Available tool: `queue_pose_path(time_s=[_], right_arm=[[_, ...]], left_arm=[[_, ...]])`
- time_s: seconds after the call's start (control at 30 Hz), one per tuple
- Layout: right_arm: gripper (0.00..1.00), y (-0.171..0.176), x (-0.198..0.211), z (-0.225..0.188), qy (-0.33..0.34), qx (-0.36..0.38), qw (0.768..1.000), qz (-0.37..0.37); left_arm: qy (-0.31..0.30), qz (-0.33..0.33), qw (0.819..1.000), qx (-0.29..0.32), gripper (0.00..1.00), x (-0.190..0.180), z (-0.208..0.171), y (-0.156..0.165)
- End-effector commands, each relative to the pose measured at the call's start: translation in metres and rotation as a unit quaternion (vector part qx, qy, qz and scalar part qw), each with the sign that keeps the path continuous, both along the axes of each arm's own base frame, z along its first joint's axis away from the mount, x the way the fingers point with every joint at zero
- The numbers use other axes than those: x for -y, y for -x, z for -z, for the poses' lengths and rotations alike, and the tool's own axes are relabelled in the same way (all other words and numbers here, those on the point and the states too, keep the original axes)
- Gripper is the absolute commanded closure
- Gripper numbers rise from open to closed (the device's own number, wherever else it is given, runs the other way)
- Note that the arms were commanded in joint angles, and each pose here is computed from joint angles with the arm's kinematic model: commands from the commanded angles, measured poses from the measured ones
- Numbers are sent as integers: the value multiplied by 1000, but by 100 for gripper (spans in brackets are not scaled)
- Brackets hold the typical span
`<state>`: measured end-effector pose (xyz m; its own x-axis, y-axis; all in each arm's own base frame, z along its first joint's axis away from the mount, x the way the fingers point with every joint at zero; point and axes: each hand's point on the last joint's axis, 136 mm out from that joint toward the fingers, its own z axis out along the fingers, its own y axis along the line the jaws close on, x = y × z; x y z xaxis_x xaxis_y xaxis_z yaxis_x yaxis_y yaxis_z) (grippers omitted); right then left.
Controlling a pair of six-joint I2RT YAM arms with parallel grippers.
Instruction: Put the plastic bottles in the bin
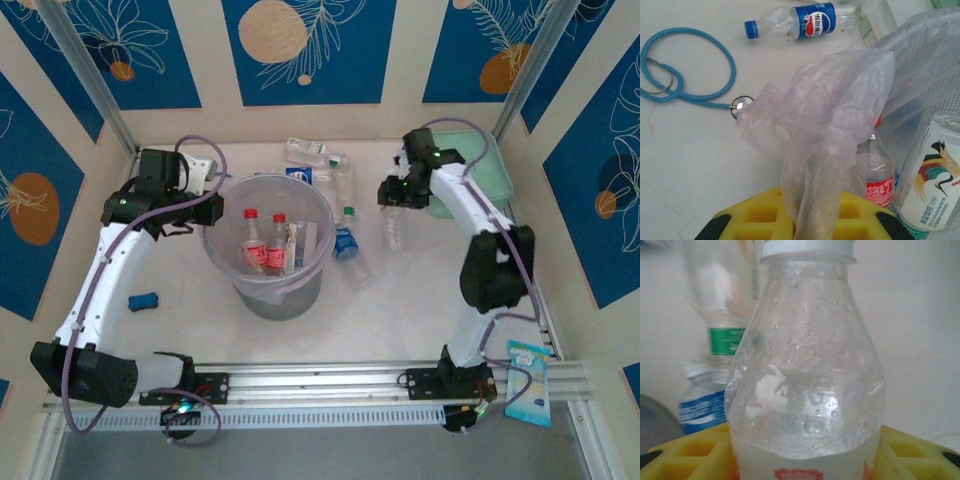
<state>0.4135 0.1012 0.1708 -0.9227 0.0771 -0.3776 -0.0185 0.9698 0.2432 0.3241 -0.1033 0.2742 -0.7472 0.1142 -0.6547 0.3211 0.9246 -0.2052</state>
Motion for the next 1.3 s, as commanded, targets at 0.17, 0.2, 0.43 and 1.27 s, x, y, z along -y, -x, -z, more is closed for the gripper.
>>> queue_pose_path(time_s=[0.17,0.2,0.43,1.27], right_arm=[[50,43,-22,-145,-164,141,976,-26],[50,48,-26,-160,-180,156,971,-33],[51,92,-71,-264,-312,248,908,-129],[58,148,-276,-155,-258,114,913,-296]], left_arm=[[34,53,997,-44,100,36,15,15],[35,55,997,-44,100,38,14,15],[40,54,997,-38,100,43,10,17],[61,11,998,-14,100,43,1,12]])
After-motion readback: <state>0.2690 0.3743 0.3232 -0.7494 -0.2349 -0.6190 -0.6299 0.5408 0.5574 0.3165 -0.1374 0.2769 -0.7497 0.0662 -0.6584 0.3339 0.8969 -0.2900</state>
